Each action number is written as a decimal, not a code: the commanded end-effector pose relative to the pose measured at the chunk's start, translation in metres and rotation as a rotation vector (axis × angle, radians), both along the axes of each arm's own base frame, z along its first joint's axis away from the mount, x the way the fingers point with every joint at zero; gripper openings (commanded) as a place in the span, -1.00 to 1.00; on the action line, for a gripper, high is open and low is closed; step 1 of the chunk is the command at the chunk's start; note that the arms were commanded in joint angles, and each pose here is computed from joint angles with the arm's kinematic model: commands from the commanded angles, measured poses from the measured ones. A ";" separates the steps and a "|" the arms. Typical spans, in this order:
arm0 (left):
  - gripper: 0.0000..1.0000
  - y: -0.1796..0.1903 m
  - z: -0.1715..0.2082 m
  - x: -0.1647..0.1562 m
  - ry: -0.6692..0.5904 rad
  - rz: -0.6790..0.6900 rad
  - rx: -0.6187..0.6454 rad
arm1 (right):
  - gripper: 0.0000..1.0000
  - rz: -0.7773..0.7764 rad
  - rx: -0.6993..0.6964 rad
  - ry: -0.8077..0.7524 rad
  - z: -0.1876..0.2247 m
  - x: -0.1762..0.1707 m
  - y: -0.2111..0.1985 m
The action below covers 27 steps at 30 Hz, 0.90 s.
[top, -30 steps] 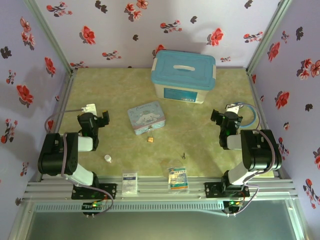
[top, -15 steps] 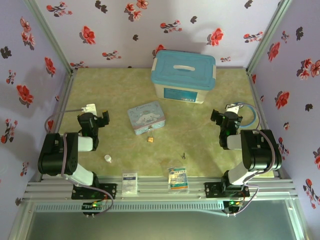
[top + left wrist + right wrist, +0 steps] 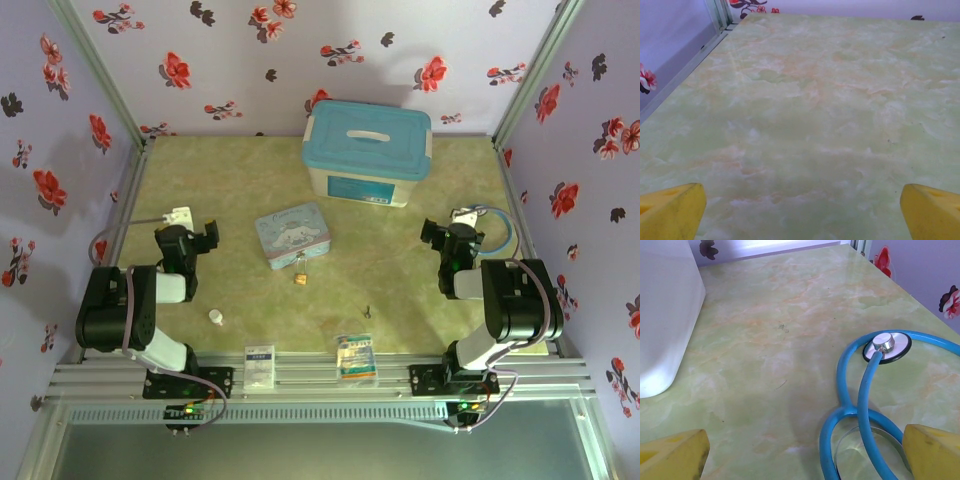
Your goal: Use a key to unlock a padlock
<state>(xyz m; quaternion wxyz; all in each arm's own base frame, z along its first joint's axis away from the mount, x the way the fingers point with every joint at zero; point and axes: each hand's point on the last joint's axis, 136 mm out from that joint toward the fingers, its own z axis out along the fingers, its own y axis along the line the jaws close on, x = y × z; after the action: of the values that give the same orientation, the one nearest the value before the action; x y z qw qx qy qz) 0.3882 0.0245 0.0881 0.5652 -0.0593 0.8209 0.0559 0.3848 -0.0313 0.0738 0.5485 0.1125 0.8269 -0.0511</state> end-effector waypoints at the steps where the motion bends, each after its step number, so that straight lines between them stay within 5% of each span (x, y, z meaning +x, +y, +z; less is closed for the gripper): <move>1: 0.99 0.000 0.025 -0.001 -0.068 -0.014 0.022 | 0.99 0.011 -0.013 -0.057 0.022 0.007 0.002; 5: 0.99 0.002 0.052 -0.010 -0.087 -0.001 0.027 | 0.99 -0.064 0.016 -0.011 0.047 -0.001 -0.008; 8: 0.99 0.017 0.076 -0.019 -0.073 0.129 -0.094 | 0.99 -0.156 0.099 0.076 0.060 -0.010 -0.015; 13: 0.99 0.008 0.106 -0.034 -0.100 0.118 -0.236 | 0.99 -0.035 0.286 0.101 0.071 -0.015 0.018; 19: 0.99 -0.051 0.115 -0.043 -0.025 -0.109 -0.535 | 0.99 0.132 0.329 0.298 0.064 -0.047 0.076; 27: 0.99 -0.149 0.113 -0.090 0.157 -0.346 -0.537 | 0.83 0.218 0.303 0.551 0.029 -0.115 0.144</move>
<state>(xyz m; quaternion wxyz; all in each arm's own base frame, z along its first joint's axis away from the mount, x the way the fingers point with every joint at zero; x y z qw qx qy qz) 0.3172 -0.0958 0.1963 0.5010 -0.0823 0.8323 -0.2224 0.3009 0.1067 0.1178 0.3452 0.0742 0.9270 0.1266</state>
